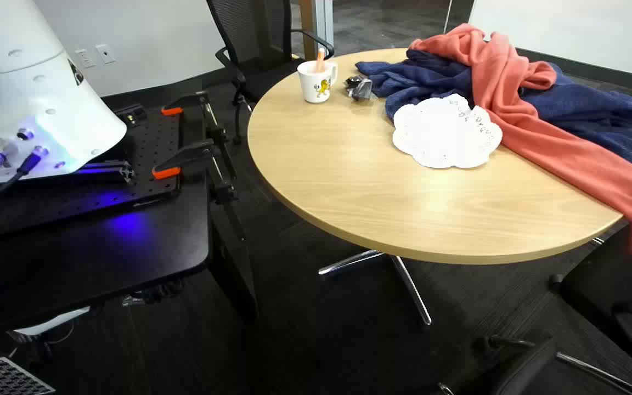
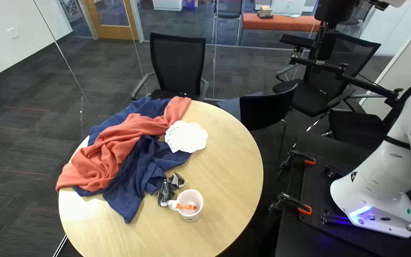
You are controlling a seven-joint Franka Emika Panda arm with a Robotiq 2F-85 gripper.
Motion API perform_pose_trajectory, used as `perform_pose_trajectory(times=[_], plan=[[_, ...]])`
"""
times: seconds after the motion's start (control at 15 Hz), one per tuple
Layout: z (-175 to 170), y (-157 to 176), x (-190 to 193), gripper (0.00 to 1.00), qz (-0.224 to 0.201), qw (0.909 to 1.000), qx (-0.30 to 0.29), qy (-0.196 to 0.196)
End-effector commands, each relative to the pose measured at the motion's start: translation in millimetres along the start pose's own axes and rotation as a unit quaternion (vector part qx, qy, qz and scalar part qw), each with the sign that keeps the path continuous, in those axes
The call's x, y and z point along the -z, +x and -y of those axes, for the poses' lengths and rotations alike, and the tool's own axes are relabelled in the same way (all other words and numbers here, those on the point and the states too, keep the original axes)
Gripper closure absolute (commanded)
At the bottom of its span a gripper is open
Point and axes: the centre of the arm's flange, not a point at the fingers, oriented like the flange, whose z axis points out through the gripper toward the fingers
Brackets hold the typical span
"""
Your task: Remove the marker from the mug cup and place it on the table
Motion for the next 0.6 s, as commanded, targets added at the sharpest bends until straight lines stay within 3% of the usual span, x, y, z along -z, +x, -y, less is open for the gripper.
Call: perform_pose_trajectory(times=[0.0, 0.33, 0.53], plan=[[0.0, 0.0, 0.1, 0.00, 0.000, 1.0000, 0.000, 0.000], [0.0, 0.0, 0.1, 0.00, 0.000, 1.0000, 0.000, 0.000], [11.8, 10.6, -8.1, 0.00, -0.014, 0.9994, 0.032, -0.005]])
